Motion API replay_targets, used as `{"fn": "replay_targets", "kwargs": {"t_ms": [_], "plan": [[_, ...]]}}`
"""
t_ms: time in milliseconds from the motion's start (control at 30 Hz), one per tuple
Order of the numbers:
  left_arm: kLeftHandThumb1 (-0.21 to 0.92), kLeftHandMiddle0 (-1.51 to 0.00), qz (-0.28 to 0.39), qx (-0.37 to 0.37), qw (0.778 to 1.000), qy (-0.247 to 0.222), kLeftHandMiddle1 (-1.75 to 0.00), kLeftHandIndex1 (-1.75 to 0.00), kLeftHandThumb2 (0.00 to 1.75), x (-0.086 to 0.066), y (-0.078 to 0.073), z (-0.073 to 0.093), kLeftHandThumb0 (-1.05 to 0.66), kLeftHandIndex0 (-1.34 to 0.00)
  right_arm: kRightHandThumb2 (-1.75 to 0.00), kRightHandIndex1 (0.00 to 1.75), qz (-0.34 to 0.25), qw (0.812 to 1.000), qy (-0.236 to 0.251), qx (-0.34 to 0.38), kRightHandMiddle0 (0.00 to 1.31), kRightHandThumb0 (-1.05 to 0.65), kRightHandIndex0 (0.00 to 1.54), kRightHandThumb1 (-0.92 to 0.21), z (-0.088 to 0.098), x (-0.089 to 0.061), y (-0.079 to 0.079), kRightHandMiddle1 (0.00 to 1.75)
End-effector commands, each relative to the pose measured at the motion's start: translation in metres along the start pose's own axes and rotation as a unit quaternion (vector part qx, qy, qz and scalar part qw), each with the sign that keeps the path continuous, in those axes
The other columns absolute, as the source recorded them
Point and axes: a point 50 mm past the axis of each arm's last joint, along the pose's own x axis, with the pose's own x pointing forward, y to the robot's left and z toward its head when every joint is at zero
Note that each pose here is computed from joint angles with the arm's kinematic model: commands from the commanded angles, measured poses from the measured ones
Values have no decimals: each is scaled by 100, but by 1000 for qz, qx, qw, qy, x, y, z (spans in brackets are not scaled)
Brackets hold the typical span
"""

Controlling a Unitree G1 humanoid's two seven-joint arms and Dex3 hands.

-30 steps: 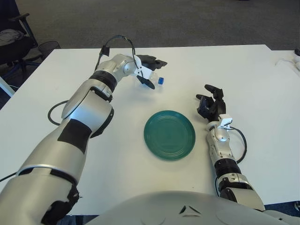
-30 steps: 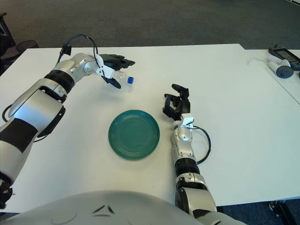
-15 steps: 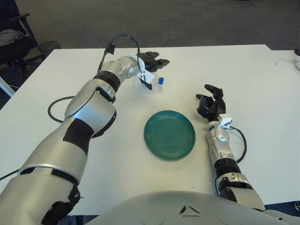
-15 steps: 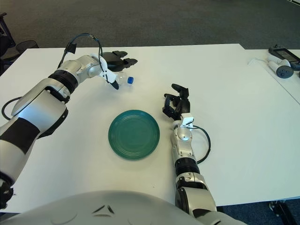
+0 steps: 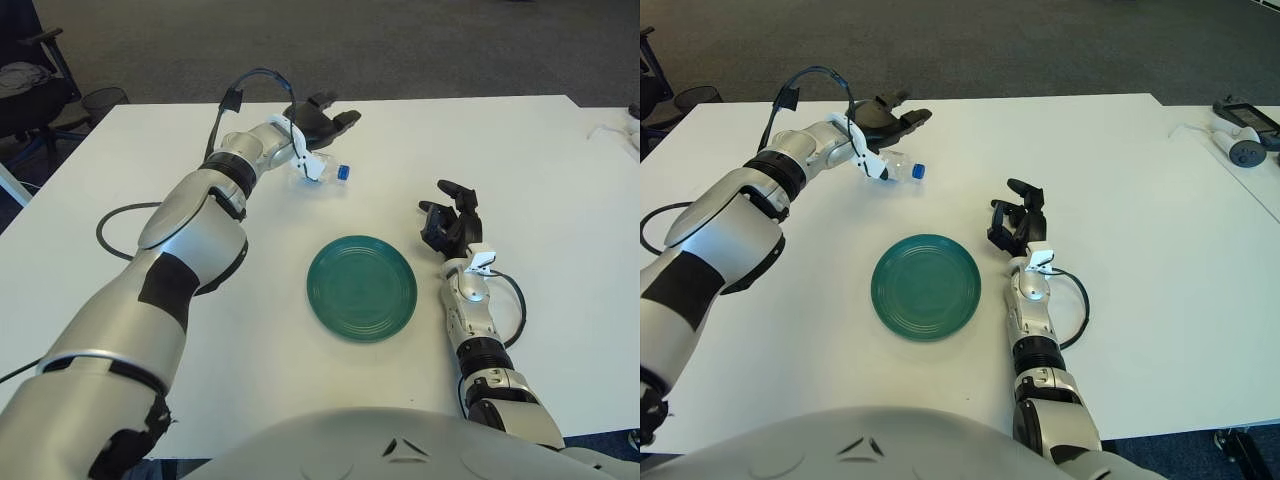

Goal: Put the bottle into the plate.

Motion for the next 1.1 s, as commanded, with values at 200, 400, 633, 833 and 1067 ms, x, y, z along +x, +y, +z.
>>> {"fn": "replay_targets", "kwargs": {"t_ms": [200, 400, 633, 833, 1067], "plan": [[77, 0, 19, 23, 999, 17, 0, 0, 5, 0, 4, -6, -105, 0, -100, 104, -20, 994, 108, 11, 0, -40, 40, -58, -42, -28, -8, 115], [77, 0, 3, 33, 999, 29, 0, 0, 5, 0, 0, -6, -105, 0, -101, 103, -18, 994, 108, 12, 0, -38, 39, -59, -41, -28, -8, 115], [77, 0, -33, 20, 998, 56, 0, 0, 5, -2, -13, -8, -105, 0, -102, 103, -17, 994, 108, 16, 0, -38, 39, -59, -42, -28, -10, 117], [77, 0, -72, -2, 996, 62, 0, 0, 5, -1, -24, -2, -105, 0, -102, 102, -16, 994, 106, 16, 0, -39, 37, -59, -42, -28, -10, 117], [77, 0, -101, -12, 993, 62, 0, 0, 5, 0, -30, 3, -105, 0, -100, 103, -15, 994, 106, 16, 0, -42, 35, -59, -42, -27, -11, 119]]}}
